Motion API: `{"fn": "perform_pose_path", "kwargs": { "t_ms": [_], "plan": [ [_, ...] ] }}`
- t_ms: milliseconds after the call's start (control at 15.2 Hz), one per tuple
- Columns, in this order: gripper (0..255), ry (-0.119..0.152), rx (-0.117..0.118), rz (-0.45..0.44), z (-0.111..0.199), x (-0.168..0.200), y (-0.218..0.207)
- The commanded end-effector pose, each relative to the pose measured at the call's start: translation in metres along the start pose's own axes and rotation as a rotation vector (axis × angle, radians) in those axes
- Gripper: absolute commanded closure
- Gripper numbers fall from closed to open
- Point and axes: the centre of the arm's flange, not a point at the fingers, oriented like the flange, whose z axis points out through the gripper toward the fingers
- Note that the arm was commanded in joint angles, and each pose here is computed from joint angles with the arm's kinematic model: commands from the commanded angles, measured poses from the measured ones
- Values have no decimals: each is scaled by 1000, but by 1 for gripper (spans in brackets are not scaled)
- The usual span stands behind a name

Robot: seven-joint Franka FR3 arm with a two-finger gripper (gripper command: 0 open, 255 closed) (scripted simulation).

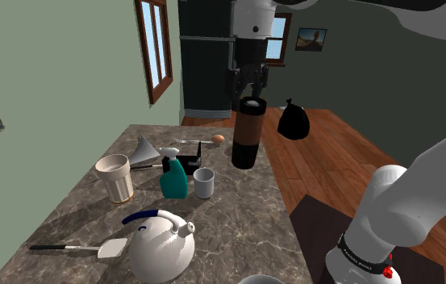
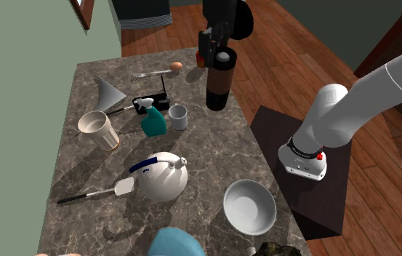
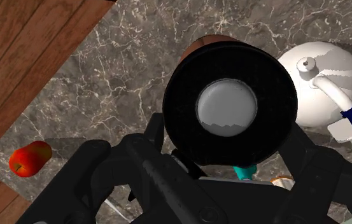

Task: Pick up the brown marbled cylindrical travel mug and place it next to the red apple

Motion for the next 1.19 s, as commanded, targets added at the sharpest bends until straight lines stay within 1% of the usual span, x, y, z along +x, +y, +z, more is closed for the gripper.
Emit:
{"fn": "perform_pose_path", "kwargs": {
  "t_ms": [0, 1122],
  "plan": [
    [255, 1, 0, -1, -1, 14, 22],
    [255, 1, 0, -1, -5, 139, 208]
  ]
}}
